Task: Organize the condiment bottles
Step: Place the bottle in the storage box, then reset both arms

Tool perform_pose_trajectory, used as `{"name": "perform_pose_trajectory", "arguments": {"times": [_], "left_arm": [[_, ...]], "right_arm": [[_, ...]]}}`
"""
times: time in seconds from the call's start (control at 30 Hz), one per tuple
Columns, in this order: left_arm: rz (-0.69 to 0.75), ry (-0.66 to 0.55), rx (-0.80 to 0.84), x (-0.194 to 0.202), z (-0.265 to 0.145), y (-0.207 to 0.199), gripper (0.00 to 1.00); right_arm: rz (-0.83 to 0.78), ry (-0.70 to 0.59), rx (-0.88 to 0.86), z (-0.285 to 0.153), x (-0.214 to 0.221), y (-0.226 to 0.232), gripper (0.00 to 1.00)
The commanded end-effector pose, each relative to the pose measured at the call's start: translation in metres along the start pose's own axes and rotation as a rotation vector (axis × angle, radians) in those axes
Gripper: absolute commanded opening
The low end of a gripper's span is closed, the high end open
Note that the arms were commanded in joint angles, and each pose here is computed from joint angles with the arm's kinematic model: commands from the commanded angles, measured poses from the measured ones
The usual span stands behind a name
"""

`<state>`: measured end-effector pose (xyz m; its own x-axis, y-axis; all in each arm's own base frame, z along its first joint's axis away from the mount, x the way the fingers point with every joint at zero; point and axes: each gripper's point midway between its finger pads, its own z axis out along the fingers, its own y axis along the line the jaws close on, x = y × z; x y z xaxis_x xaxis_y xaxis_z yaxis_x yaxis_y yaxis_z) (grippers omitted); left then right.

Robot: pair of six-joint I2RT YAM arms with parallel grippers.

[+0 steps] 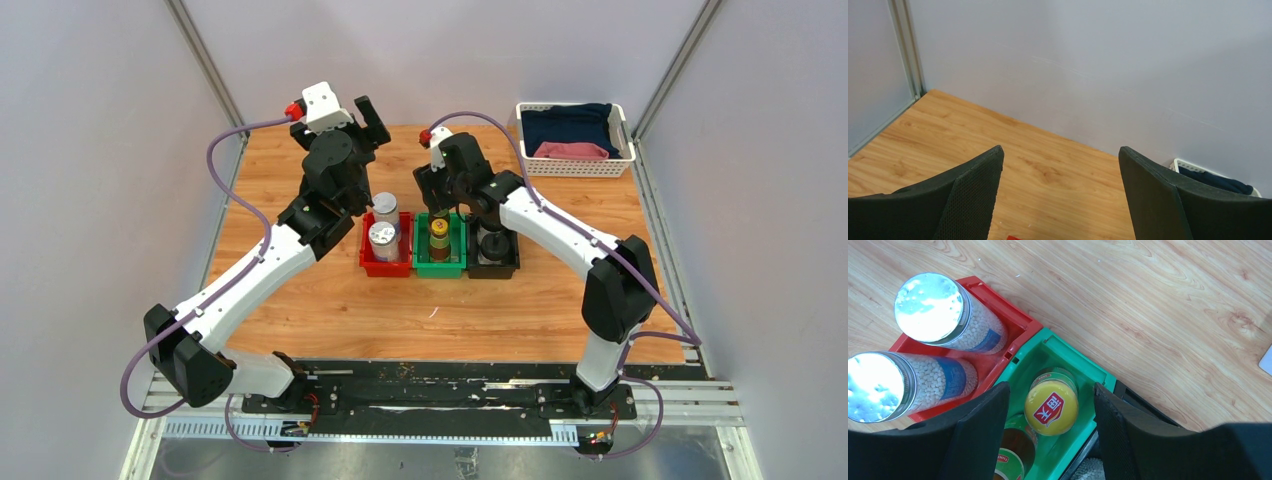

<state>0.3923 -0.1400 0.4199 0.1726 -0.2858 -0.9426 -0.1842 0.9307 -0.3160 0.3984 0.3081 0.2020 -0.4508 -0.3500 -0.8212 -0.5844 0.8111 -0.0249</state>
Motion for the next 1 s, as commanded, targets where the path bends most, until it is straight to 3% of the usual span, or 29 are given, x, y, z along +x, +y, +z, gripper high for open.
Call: {"name": "perform_pose_trajectory", "arguments": {"times": [0.0, 0.63, 0.9, 0.97], "left_arm": [[-0.022, -0.021, -0.035, -0.004, 0.002, 0.007, 0.88], [0.031, -0.058, 0.031, -0.035, 0.001, -0.005, 0.88], [0.22, -0.127, 0.217, -0.053, 0.006, -0.041, 0.89], [0.26, -0.144, 0.209, -0.052, 0.01, -0.039, 0.96]], "right_arm": [[0.013, -0.051, 0.026, -0.012, -0.018, -0.01, 0.66], [-0.01, -0.154, 0.051, -0.043, -0.071, -0.017, 0.76], [-0.111, -0.219, 0.134, -0.065, -0.097, -0.047, 0.8], [-0.101, -0.255, 0.163, -0.076, -0.106, -0.068, 0.8]]}}
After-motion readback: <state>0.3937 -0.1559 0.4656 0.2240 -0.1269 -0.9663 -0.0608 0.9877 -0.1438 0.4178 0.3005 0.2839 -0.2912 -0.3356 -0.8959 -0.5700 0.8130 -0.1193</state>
